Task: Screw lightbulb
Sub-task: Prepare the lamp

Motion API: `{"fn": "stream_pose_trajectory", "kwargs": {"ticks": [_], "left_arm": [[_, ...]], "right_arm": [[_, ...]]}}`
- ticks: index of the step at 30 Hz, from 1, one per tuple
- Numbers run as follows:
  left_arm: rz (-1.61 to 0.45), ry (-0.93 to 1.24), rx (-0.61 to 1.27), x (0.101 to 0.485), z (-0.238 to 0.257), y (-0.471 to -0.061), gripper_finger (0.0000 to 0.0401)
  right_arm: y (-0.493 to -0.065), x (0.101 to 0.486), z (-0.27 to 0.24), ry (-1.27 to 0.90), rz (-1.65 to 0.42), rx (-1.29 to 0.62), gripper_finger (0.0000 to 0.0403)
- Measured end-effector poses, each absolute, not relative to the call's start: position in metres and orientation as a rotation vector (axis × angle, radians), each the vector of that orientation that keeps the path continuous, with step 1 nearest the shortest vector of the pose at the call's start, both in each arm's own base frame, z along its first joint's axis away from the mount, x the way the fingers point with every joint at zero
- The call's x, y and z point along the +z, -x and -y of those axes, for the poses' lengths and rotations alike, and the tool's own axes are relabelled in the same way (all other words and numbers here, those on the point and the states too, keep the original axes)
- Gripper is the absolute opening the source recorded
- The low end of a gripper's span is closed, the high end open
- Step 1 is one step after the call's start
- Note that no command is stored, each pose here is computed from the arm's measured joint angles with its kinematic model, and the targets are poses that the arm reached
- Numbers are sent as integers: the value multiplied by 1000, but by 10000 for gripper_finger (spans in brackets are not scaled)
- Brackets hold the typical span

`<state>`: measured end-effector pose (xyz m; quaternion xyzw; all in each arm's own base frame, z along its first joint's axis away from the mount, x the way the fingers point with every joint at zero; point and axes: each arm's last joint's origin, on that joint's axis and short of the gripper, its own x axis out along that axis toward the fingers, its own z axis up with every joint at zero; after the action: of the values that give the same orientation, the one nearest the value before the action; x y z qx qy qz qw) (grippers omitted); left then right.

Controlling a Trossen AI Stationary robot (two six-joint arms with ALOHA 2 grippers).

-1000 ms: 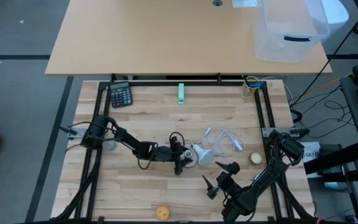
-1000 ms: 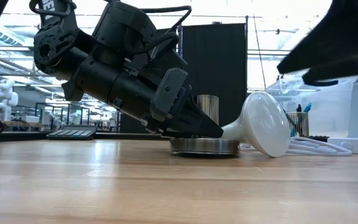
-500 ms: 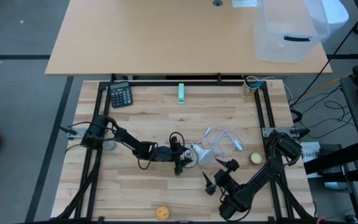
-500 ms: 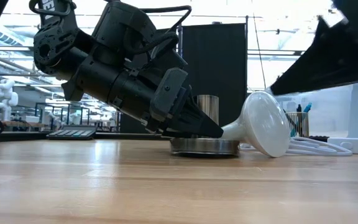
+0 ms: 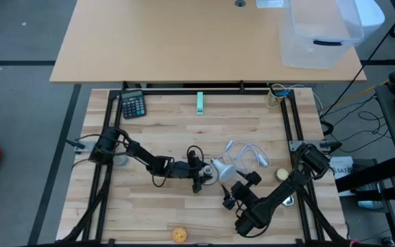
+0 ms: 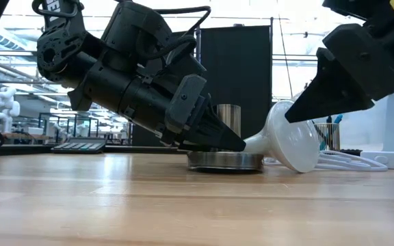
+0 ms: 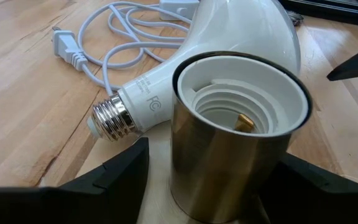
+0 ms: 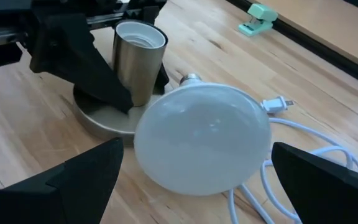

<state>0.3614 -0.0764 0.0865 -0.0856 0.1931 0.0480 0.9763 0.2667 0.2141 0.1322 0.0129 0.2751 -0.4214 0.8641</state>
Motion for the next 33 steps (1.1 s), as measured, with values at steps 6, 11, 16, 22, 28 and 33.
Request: {"fn": "stream_pose_trajectory", "kwargs": {"ticks": [6, 11, 16, 22, 28, 33], "left_arm": [[-389, 173, 97, 87, 76, -361, 267], [-389, 173, 97, 87, 76, -361, 267], [-389, 173, 97, 86, 76, -361, 267], [-389, 173, 97, 86, 76, -361, 267], [-389, 172, 97, 87, 76, -361, 267], [-389, 172, 97, 86, 76, -361, 267]], "right_arm": [[-271, 132, -210, -7, -595, -885, 400], [-275, 131, -206, -28, -616, -896, 400], [-280, 131, -203, -18, -628, -892, 400], [-282, 131, -201, -22, -636, -896, 400], [-282, 130, -202, -11, -657, -885, 400], [-277, 130, -208, 4, -663, -865, 400]]}}
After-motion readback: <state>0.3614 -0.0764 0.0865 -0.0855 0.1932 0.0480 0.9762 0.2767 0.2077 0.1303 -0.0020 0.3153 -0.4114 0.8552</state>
